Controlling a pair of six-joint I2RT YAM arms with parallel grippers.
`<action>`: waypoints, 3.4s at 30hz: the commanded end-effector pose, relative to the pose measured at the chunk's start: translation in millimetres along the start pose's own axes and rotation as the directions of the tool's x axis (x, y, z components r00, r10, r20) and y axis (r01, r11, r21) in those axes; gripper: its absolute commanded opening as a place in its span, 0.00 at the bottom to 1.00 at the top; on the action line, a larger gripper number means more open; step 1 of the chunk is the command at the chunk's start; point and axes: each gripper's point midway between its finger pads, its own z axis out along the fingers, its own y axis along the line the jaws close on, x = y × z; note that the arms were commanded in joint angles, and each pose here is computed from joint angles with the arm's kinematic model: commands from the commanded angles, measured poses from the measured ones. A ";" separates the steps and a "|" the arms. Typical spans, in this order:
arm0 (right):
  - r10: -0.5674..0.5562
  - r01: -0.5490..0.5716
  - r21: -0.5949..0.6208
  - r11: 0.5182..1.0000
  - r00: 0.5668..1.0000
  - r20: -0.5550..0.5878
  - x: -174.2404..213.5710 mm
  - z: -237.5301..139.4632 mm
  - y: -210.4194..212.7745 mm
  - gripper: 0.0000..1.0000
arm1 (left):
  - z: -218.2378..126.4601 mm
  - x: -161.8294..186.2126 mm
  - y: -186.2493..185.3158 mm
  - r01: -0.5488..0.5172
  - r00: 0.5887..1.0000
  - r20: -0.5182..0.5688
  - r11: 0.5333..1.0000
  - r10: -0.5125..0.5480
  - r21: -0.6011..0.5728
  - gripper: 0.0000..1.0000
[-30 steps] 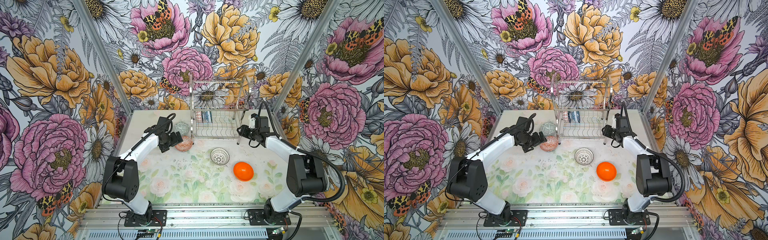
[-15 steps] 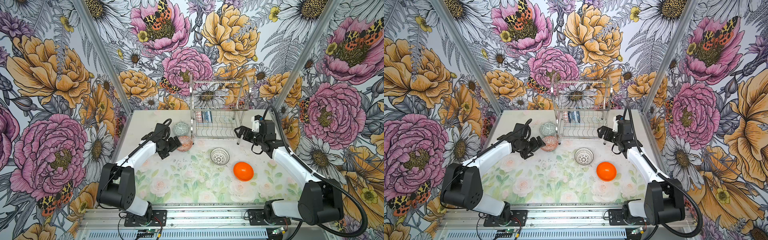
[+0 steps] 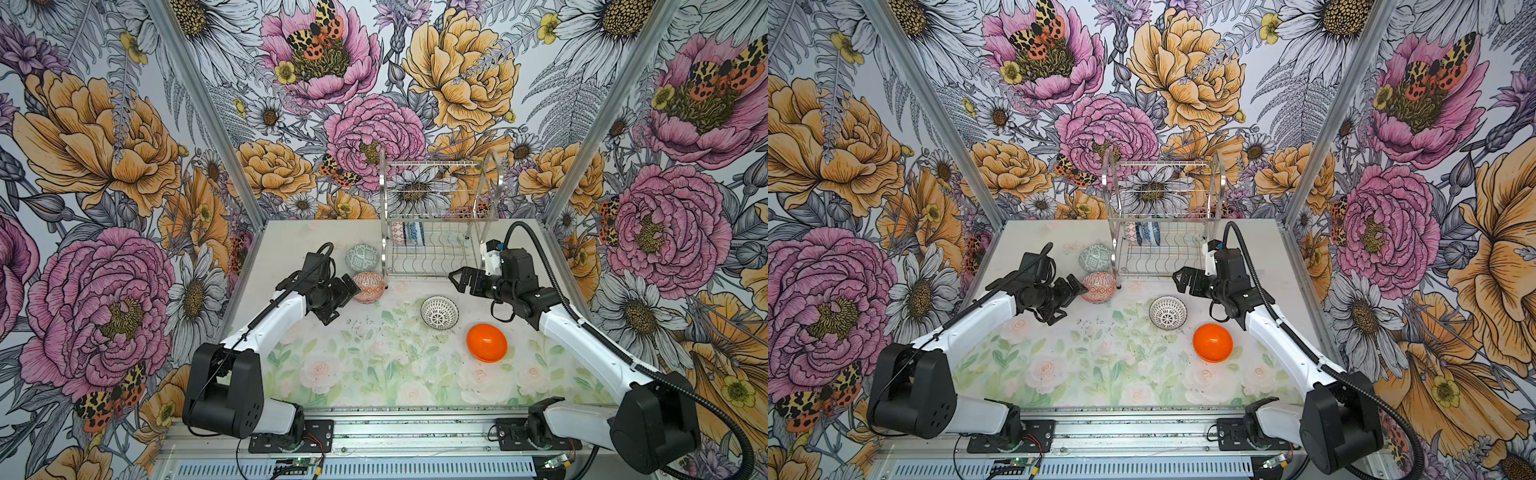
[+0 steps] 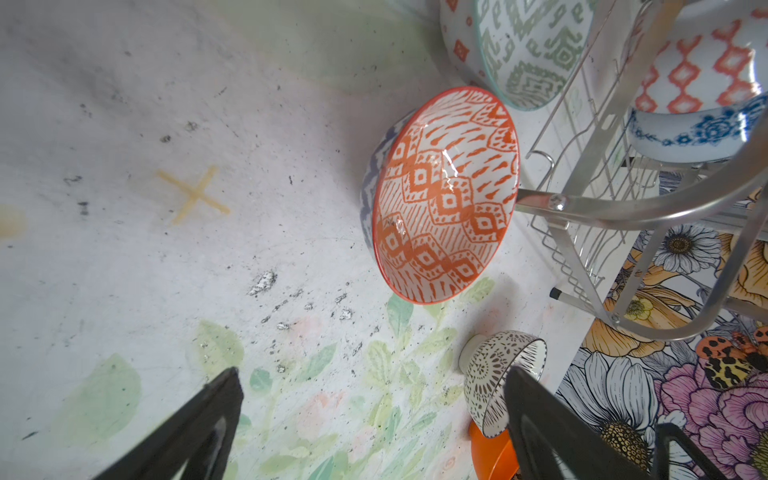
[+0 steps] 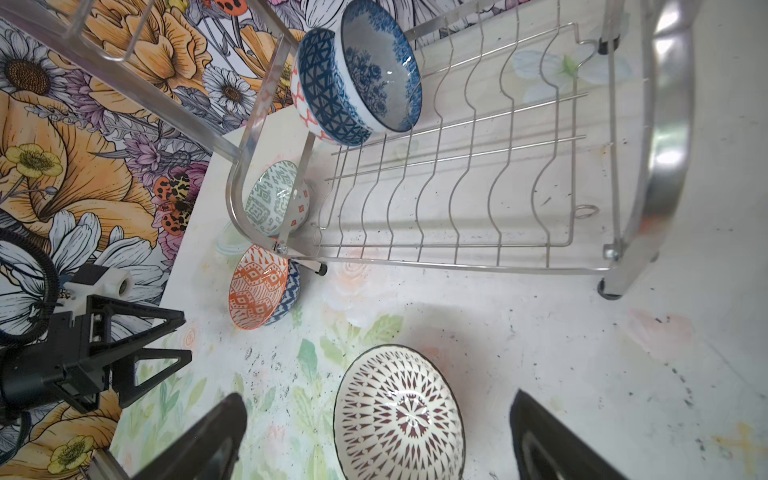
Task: Load the bowls into the dish rack
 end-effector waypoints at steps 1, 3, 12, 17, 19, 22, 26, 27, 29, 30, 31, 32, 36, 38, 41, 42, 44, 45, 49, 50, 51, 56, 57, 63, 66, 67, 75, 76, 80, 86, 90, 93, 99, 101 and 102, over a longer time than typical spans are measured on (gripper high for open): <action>-0.007 0.007 -0.021 1.000 1.000 -0.004 -7.7 4.5 16.8 0.99 | 4.6 -12.8 -9.1 -0.048 0.999 -0.002 0.999 0.048 -0.010 0.97; -0.014 0.013 -0.028 1.000 1.000 -0.009 -9.1 9.1 25.0 0.99 | 12.6 -20.6 -12.1 -0.073 0.997 -0.004 0.997 0.073 -0.026 0.90; -0.023 0.023 0.005 1.000 0.999 -0.032 -18.0 36.5 50.2 1.00 | 44.9 -32.8 -7.2 -0.147 0.988 -0.064 0.984 0.142 -0.096 0.68; -0.055 0.055 -0.003 0.998 0.997 -0.047 -15.7 43.1 73.1 1.00 | 55.2 -32.0 -2.2 -0.171 0.982 -0.095 0.979 0.161 -0.114 0.56; -0.064 0.063 -0.003 0.998 0.996 -0.058 -10.1 43.9 77.7 0.99 | 58.9 -31.0 -0.1 -0.180 0.980 -0.105 0.976 0.168 -0.120 0.47; -0.063 0.063 0.002 0.998 0.996 -0.065 -2.7 41.7 78.5 0.99 | 61.8 -27.9 4.0 -0.191 0.977 -0.115 0.973 0.177 -0.130 0.41; -0.070 0.070 -0.004 0.998 0.996 -0.060 0.7 34.7 79.5 0.99 | 61.6 -23.3 9.8 -0.206 0.974 -0.119 0.968 0.190 -0.144 0.32; -0.074 0.074 0.000 0.997 0.996 -0.057 0.8 33.1 78.3 1.00 | 62.1 -21.6 10.8 -0.205 0.974 -0.124 0.968 0.188 -0.145 0.30; -0.077 0.078 0.004 0.997 0.996 -0.052 1.6 29.5 76.7 0.99 | 63.0 -17.3 9.2 -0.216 0.972 -0.130 0.966 0.198 -0.145 0.26; -0.077 0.078 0.004 0.997 0.996 -0.051 2.1 28.3 76.4 0.99 | 62.9 -15.8 7.7 -0.222 0.971 -0.129 0.964 0.204 -0.145 0.26; -0.077 0.077 0.004 0.997 0.996 -0.052 3.2 28.2 75.9 0.99 | 63.1 -12.9 6.1 -0.229 0.969 -0.131 0.963 0.210 -0.145 0.25; -0.079 0.079 0.003 0.997 0.995 -0.057 4.7 28.5 75.3 1.00 | 63.2 -9.7 3.7 -0.236 0.967 -0.133 0.961 0.218 -0.143 0.20; -0.087 0.087 -0.003 0.996 0.994 -0.059 5.2 27.9 76.7 0.99 | 61.1 2.8 -3.4 -0.257 0.962 -0.136 0.955 0.239 -0.144 0.17; -0.088 0.088 -0.002 0.996 0.995 -0.055 4.1 27.5 76.7 0.99 | 59.1 11.3 -9.4 -0.271 0.958 -0.139 0.953 0.252 -0.137 0.16; -0.093 0.093 -0.006 0.996 0.994 -0.057 4.7 27.1 77.0 0.99 | 55.4 25.6 -17.5 -0.287 0.952 -0.145 0.950 0.269 -0.126 0.12; -0.092 0.092 -0.006 0.996 0.994 -0.058 5.3 27.0 76.6 0.99 | 54.8 30.2 -19.8 -0.290 0.951 -0.147 0.949 0.272 -0.122 0.10; -0.089 0.089 -0.003 0.996 0.994 -0.057 6.4 25.0 74.8 0.99 | 54.7 43.6 -25.4 -0.302 0.945 -0.166 0.947 0.283 -0.108 0.07; -0.084 0.084 -0.001 0.996 0.995 -0.054 6.0 23.8 73.3 0.99 | 54.3 48.3 -28.3 -0.306 0.943 -0.170 0.946 0.286 -0.105 0.07; -0.074 0.075 0.009 0.997 0.996 -0.048 8.0 19.0 67.2 0.99 | 54.0 71.4 -41.8 -0.334 0.932 -0.182 0.938 0.314 -0.090 0.07; -0.072 0.072 0.011 0.997 0.996 -0.046 8.4 17.7 65.2 1.00 | 55.3 77.7 -43.4 -0.338 0.929 -0.191 0.937 0.317 -0.090 0.07; -0.070 0.071 0.013 0.997 0.996 -0.047 9.3 17.1 64.1 1.00 | 56.5 82.3 -45.5 -0.340 0.927 -0.198 0.937 0.318 -0.086 0.07; -0.062 0.064 0.024 0.998 0.996 -0.058 14.9 14.3 58.3 1.00 | 64.2 102.4 -50.3 -0.357 0.914 -0.235 0.930 0.329 -0.083 0.10; -0.063 0.065 0.027 0.998 0.996 -0.061 15.8 14.0 57.6 1.00 | 65.8 104.0 -50.5 -0.360 0.913 -0.239 0.929 0.331 -0.085 0.12; -0.061 0.065 0.053 0.996 0.995 -0.085 21.7 14.3 51.4 0.99 | 71.8 100.1 -58.7 -0.364 0.911 -0.239 0.928 0.337 -0.078 0.22; -0.057 0.063 0.061 0.996 0.995 -0.087 22.5 13.6 50.1 1.00 | 73.9 97.4 -63.0 -0.364 0.910 -0.239 0.929 0.338 -0.071 0.26; -0.058 0.064 0.064 0.996 0.994 -0.091 23.0 13.9 50.1 0.99 | 73.3 96.1 -65.1 -0.363 0.911 -0.235 0.929 0.339 -0.067 0.27; -0.107 0.119 0.077 0.990 0.982 -0.153 32.1 19.6 50.2 0.99 | 42.2 70.9 -73.3 -0.322 0.938 -0.148 0.946 0.315 -0.027 0.44; -0.111 0.125 0.078 0.989 0.981 -0.158 32.3 20.1 50.4 0.99 | 34.4 65.1 -74.5 -0.314 0.943 -0.127 0.949 0.309 -0.016 0.51; -0.153 0.168 0.068 0.983 0.970 -0.190 38.8 26.7 57.0 0.99 | 2.6 41.7 -70.7 -0.253 0.965 -0.055 0.967 0.255 0.026 0.68; -0.232 0.245 0.021 0.969 0.938 -0.259 59.6 47.1 82.8 0.96 | -34.5 13.7 -47.0 -0.163 0.986 0.031 0.984 0.161 0.066 0.99; -0.305 0.319 -0.001 0.948 0.906 -0.294 75.5 62.9 100.7 0.90 | -44.6 8.3 -29.4 -0.101 0.995 0.035 0.991 0.098 0.086 0.99; -0.352 0.367 -0.018 0.930 0.877 -0.326 88.8 74.9 113.1 0.84 | -50.0 8.7 -17.9 -0.069 0.997 0.043 0.993 0.065 0.091 0.99; -0.431 0.449 -0.049 0.892 0.815 -0.388 115.4 98.6 132.4 0.74 | -53.8 13.9 0.0 -0.023 0.999 0.043 0.995 0.019 0.096 0.99; -0.441 0.464 -0.045 0.884 0.800 -0.408 120.6 106.5 133.0 0.72 | -54.6 15.3 4.3 -0.011 0.999 0.041 0.995 0.007 0.098 0.99; -0.445 0.475 -0.036 0.879 0.792 -0.418 123.5 110.7 132.2 0.70 | -55.4 16.1 5.7 -0.008 0.999 0.040 0.995 0.004 0.101 0.98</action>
